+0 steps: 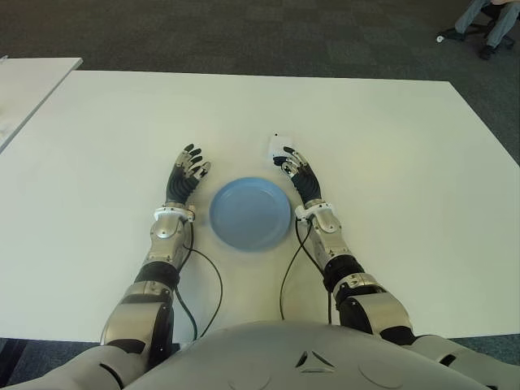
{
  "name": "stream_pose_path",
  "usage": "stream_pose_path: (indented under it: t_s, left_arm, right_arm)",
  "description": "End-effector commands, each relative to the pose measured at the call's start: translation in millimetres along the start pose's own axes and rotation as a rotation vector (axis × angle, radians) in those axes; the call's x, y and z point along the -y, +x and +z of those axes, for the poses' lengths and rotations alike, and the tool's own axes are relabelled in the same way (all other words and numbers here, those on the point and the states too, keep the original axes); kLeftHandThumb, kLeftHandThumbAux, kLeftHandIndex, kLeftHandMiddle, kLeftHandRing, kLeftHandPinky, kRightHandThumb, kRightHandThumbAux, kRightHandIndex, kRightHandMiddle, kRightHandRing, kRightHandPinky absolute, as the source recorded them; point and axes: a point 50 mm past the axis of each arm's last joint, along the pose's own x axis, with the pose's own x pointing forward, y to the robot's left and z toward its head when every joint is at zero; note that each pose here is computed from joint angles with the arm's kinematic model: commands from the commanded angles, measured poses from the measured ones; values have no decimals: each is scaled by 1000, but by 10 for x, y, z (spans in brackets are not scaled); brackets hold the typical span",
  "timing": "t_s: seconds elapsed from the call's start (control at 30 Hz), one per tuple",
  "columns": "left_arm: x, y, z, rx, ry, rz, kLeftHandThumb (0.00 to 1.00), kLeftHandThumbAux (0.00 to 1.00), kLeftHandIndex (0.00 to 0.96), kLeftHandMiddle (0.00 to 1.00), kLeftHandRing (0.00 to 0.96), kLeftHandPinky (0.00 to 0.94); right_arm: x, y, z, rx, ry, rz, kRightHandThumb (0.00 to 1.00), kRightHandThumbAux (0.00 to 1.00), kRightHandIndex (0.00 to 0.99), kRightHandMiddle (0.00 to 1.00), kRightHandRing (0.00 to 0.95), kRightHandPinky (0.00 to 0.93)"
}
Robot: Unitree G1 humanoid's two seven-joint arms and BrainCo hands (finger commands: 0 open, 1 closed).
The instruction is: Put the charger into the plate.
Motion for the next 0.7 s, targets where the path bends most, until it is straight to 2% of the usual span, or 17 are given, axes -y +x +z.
stream_pose_path:
  t_s: [0.03, 0.47, 0.6, 0.7]
  left_arm:
    - [-13, -216, -383, -202, -11, 22, 18, 606, 83, 156, 154, 173]
    - [16, -184, -392, -216, -18, 21, 30, 618, 95, 159, 159, 178]
    - [26, -173, -393, -220, -20, 20, 33, 621, 94, 155, 156, 172]
    - [37, -166, -395, -224, -22, 20, 34, 622, 93, 153, 155, 171]
  right_arm:
    - [69, -122, -121, -62, 25, -66, 0, 600, 121, 250, 217, 188]
    - [118, -137, 124, 21, 24, -111, 3, 649, 98, 182, 170, 174]
    - [137, -134, 245, 52, 16, -122, 28, 663, 91, 175, 166, 183]
    - [143, -121, 409, 84, 1, -132, 56, 677, 87, 174, 171, 203]
